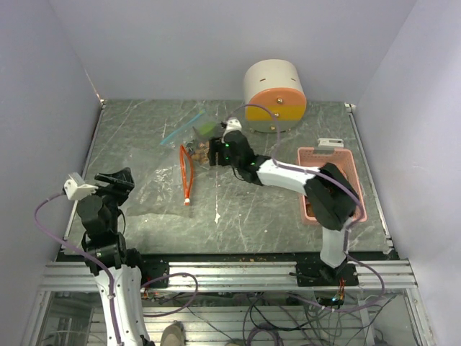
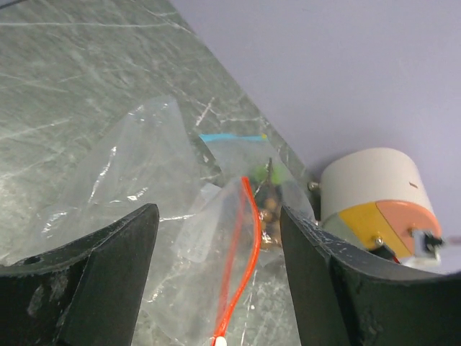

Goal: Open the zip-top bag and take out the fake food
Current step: Move the zipper food storage bag to the center of the board.

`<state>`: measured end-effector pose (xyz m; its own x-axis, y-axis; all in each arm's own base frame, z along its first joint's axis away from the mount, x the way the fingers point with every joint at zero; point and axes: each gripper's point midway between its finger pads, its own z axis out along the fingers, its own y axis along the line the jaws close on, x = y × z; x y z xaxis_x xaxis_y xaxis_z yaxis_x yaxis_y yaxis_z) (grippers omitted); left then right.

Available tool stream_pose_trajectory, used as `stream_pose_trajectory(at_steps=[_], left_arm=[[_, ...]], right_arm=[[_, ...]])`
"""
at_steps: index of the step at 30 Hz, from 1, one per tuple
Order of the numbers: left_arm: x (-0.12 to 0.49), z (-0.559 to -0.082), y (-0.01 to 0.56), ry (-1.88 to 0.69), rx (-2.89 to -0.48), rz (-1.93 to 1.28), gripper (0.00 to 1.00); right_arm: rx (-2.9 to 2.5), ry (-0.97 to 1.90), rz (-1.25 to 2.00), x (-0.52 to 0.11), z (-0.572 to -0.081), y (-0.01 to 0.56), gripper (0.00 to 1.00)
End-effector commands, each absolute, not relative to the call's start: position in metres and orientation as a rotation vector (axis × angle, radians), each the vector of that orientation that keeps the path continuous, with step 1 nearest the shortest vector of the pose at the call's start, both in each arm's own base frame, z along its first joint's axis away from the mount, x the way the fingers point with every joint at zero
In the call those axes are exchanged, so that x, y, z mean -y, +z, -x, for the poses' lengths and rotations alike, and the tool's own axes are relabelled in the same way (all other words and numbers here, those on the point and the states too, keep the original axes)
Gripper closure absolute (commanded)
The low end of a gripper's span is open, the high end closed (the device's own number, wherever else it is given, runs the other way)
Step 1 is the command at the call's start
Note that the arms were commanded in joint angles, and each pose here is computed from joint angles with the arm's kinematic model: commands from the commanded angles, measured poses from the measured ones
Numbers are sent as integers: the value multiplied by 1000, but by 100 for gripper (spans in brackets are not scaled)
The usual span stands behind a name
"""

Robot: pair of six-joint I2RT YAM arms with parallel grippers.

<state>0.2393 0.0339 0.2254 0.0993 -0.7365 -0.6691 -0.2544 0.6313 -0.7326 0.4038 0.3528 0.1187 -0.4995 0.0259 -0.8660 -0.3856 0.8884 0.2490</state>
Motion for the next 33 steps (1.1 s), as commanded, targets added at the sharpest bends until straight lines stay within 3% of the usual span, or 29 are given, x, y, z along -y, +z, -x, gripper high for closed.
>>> stream_pose_trajectory(at_steps=[1, 7, 15, 25, 33], left_arm=[[-8, -241, 215, -530, -1598, 766, 22], [11, -245, 206, -637, -1632, 685, 20], [19, -257, 193, -674, -1709, 658, 18], [64, -281, 177, -702, -1785, 602, 18], [86, -283, 123, -624, -1951, 579, 21]], right_arm=[[-1924, 355, 324, -376, -437, 126, 32], [-1970, 271, 422, -412, -474, 92, 32], [-2125, 256, 457, -415, -488, 41, 36], [-2278, 437, 419, -399, -430, 40, 43], [-2336, 483, 347, -347, -364, 35, 43]])
